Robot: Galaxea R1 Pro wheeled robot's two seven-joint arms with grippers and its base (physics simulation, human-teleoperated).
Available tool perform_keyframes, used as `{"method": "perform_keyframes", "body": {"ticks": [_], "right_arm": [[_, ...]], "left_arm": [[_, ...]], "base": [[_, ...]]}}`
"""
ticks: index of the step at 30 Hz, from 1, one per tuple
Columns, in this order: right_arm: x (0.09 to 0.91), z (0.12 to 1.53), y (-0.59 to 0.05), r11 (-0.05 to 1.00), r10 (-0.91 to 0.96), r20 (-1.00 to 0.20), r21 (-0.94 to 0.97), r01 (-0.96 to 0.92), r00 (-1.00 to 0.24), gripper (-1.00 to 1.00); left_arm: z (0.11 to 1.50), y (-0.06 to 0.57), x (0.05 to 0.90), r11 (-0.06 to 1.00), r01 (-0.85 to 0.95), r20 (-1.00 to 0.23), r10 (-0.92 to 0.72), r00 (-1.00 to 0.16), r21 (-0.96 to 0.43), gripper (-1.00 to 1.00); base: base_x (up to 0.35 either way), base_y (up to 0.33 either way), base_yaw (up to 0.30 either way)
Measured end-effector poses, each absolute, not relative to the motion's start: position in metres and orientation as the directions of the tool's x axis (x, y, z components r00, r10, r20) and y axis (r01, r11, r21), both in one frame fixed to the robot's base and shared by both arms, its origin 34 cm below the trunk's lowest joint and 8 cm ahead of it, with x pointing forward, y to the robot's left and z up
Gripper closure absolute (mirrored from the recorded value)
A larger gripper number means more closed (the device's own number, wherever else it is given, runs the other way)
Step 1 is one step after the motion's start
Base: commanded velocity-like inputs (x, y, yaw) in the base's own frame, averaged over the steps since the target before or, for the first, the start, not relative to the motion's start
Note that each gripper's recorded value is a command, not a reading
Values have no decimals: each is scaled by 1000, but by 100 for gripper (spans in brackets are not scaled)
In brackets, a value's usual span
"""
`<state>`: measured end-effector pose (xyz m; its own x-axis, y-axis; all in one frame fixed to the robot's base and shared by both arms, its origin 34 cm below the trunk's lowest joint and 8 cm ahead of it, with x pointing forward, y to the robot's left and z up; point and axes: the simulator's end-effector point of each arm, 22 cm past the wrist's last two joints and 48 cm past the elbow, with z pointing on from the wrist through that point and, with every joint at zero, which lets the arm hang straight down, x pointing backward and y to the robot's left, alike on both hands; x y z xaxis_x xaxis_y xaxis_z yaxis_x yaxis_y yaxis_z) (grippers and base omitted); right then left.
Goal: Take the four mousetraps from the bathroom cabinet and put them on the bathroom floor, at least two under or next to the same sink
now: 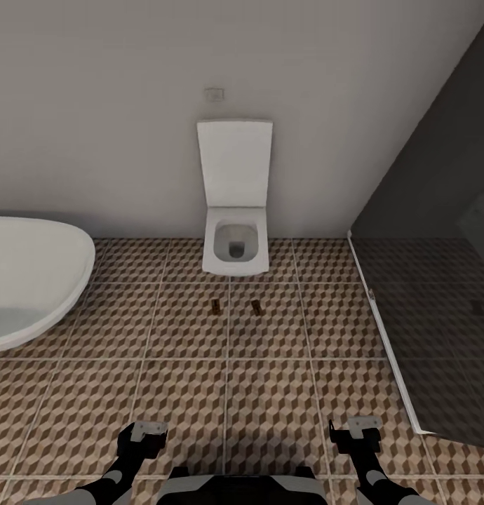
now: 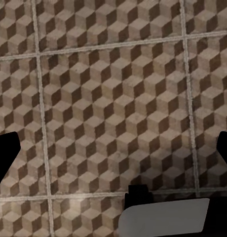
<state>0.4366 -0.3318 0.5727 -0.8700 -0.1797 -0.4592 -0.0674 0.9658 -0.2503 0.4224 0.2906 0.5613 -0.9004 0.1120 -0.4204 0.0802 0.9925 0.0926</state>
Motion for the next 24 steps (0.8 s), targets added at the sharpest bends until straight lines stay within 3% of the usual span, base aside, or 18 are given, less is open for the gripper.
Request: {"method": "perform_keyframes", "body": {"ticks": [24], "right_arm": [[442,577,-329,967,-178,-470,-247,-64,-864,-100]], "left_arm": [[565,290,428,993,79,-432,112,-895,93,-100]], "base": [[0,0,29]]}}
